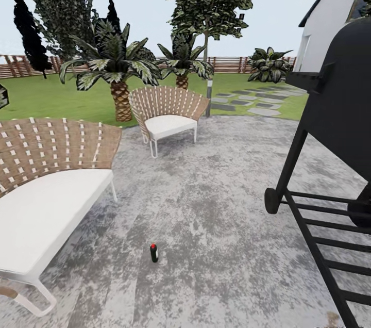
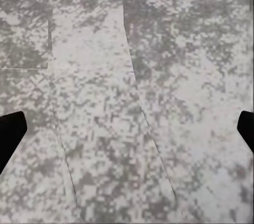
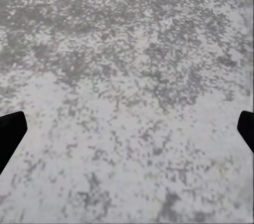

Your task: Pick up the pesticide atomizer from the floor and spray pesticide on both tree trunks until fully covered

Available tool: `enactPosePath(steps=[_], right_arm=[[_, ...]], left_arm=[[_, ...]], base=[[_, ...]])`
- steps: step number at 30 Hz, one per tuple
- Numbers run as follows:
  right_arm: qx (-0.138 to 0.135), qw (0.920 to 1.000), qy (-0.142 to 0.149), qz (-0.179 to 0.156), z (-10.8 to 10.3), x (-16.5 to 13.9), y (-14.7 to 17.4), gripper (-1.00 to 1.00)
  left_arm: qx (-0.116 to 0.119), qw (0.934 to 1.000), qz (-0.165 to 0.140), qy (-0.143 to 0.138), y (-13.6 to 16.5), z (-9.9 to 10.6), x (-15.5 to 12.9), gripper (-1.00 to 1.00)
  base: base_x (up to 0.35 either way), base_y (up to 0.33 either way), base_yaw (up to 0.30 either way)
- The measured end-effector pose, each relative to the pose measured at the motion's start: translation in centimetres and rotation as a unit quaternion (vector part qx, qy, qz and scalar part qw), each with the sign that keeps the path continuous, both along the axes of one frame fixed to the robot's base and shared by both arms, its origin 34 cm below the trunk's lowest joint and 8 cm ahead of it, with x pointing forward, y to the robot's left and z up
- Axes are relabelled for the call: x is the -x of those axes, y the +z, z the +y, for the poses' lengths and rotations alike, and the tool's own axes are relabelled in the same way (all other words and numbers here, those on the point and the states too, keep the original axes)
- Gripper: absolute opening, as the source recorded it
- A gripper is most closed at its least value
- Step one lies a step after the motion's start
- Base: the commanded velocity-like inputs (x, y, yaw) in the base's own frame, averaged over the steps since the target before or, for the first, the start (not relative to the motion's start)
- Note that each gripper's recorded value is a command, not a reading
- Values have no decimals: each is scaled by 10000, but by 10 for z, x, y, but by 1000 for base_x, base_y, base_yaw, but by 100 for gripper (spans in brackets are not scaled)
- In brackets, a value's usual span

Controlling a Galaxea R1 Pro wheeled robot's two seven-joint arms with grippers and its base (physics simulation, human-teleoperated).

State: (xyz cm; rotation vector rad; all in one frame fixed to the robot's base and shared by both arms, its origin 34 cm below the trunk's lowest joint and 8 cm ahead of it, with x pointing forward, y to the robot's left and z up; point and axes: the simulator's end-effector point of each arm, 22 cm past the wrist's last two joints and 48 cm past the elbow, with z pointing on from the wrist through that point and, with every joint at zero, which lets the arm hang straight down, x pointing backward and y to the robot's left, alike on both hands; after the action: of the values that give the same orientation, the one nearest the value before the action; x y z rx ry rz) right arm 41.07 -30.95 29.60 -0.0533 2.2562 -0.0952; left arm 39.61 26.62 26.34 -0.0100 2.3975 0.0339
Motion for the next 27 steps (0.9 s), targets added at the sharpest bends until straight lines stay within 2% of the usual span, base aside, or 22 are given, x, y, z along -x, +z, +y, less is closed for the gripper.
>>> enactPosePath(steps=[8,19,27], right_arm=[[2,10000,-5,-2,0,0,0,100],[4,10000,-5,-1,0,0,0,100],[1,10000,-2,3,0,0,0,100]], left_arm=[[1,10000,1,1,0,0,0,100],[2,10000,1,0,0,0,0,100],[1,10000,3,5,0,0,0,100]], base=[[248,-144,-225],[255,-169,-16],[51,-54,0]])
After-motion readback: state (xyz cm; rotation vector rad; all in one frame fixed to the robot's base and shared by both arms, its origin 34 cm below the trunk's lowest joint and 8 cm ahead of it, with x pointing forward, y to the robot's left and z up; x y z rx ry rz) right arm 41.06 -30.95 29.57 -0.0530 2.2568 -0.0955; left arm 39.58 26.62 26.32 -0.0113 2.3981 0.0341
